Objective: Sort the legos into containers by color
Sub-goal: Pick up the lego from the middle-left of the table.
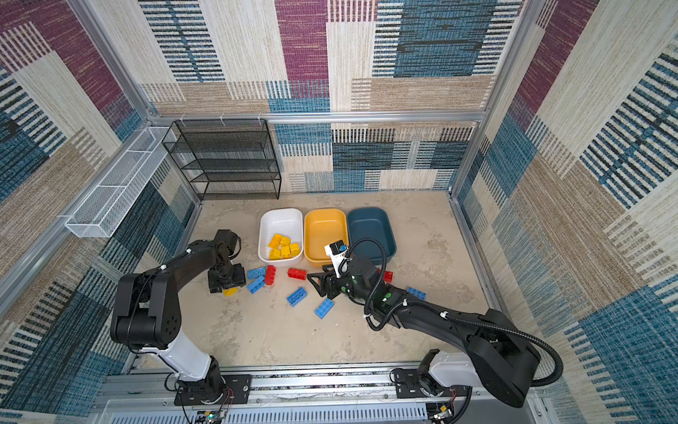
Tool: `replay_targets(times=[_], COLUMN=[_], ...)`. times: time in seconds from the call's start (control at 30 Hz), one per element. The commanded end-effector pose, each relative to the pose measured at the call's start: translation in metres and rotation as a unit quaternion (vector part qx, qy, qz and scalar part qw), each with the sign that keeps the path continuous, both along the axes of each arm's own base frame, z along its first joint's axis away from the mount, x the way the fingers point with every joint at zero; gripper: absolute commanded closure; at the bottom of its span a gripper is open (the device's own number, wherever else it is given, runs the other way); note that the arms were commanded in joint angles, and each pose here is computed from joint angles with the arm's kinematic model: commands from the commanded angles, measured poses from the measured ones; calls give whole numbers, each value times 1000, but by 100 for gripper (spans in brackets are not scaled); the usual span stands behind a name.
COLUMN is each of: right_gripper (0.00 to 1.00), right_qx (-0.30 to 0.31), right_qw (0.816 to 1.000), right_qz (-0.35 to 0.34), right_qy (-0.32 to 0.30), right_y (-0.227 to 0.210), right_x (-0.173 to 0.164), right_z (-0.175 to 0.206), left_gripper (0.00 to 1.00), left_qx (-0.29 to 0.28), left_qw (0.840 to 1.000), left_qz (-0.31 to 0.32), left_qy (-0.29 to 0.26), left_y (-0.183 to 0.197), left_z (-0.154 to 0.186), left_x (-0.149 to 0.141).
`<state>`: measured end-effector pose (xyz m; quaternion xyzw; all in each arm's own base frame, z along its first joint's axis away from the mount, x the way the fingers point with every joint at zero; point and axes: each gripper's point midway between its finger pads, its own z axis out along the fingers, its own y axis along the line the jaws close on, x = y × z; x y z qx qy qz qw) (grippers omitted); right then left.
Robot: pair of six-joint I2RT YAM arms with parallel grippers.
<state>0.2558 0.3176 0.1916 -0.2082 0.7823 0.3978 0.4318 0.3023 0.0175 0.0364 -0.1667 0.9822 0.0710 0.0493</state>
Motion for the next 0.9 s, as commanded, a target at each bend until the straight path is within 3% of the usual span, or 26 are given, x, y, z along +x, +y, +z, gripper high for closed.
replay_targets(times=[0.0,0.33,0.47,0.87], right_gripper=[33,33,34,35], right_qx=[15,12,10,9], right_qw=[1000,1000,1000,1000], right_qz=[4,4,5,6], right_qy=[-9,-7,-9,-9], right_y=[4,5,4,4], right_x=[1,2,1,1], right_z=[7,3,4,3], left_gripper=[34,43,56,58], left_qx=[7,-1,-10,-22], left_qw=[1000,1000,1000,999], left_qz=[-9,-4,-9,-21], left_qy=[11,29,21,-38], left_y=[3,1,-3,-12], left_z=[-1,-12,-9,31], left_x=[-1,-4,-2,4])
